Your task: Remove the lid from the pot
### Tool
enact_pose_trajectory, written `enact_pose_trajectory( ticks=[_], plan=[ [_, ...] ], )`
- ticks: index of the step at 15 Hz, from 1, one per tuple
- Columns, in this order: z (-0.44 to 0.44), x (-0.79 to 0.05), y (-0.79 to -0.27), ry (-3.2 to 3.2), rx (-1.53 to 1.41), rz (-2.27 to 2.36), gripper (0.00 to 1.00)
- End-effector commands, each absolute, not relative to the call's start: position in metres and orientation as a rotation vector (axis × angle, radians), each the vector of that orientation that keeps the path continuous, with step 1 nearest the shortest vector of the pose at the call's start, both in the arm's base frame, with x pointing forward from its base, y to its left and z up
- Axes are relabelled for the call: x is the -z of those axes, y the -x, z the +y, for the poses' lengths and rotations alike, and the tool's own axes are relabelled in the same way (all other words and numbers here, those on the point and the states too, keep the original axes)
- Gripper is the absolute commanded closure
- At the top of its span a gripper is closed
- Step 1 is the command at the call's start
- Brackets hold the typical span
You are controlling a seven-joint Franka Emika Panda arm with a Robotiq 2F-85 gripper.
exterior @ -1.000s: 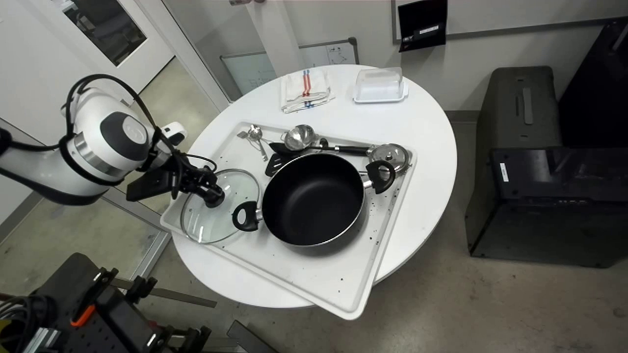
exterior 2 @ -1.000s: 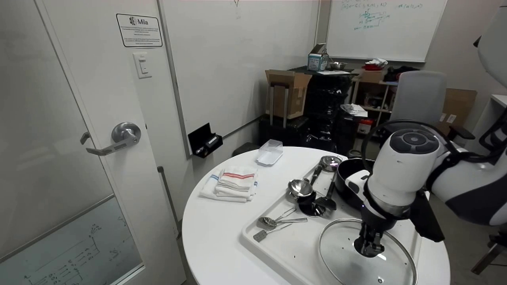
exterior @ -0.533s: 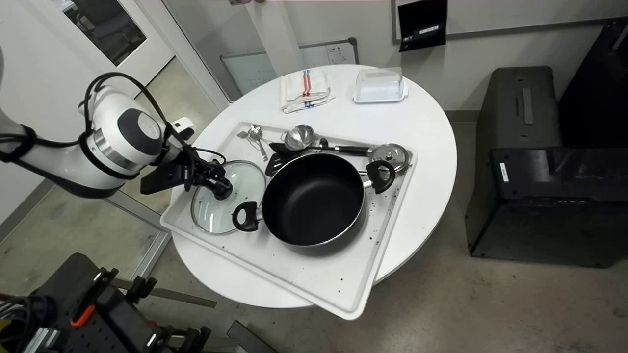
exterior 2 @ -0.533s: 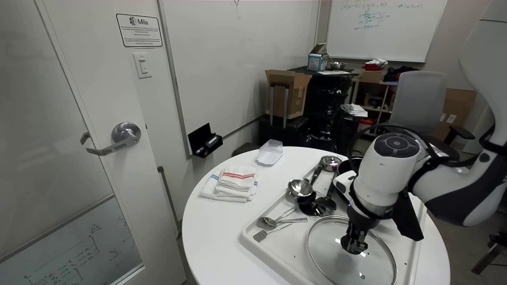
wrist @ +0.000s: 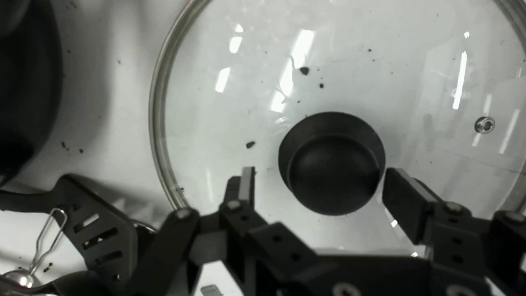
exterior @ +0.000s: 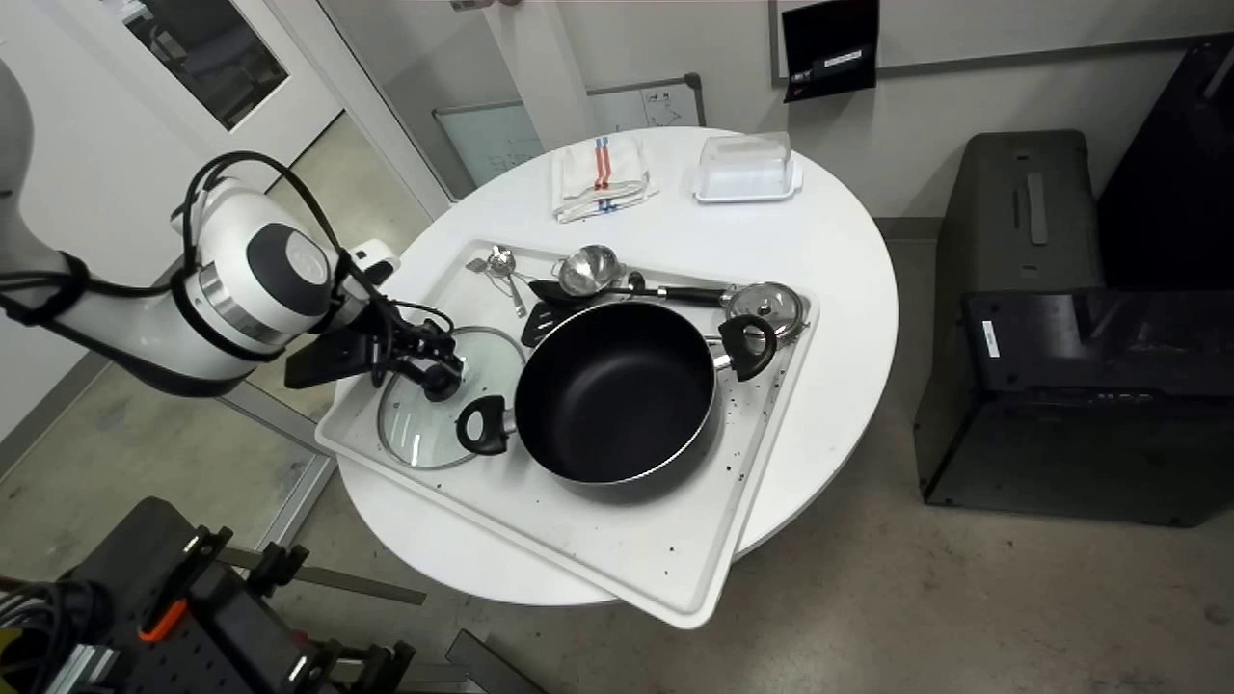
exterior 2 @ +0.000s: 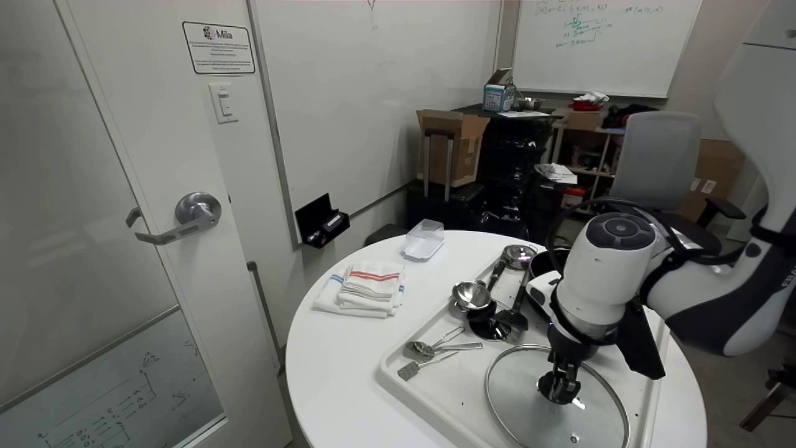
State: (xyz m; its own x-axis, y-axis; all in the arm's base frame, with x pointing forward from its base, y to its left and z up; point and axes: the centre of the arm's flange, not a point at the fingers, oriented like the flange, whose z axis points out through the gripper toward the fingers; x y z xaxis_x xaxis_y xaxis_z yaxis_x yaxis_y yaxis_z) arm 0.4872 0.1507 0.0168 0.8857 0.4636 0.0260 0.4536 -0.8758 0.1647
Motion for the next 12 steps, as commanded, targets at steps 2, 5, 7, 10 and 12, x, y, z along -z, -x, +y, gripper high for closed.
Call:
enact_pose_trajectory(
  ticks=[2, 5, 7, 10, 12],
  plan=[
    [0.144, -0.031, -0.478, -2.934, -0.139, 0.73, 0.0],
    [0.143, -0.035, -0.47, -2.944, -0.148, 0.75, 0.0],
    [0.143, -0.037, -0.466, -2.953, -0.15, 0.754, 0.0],
    [0.147, -0.027, -0.472, -2.943, -0.126, 0.724, 0.0],
    [0.147, -0.028, -0.471, -2.944, -0.126, 0.724, 0.0]
  ],
)
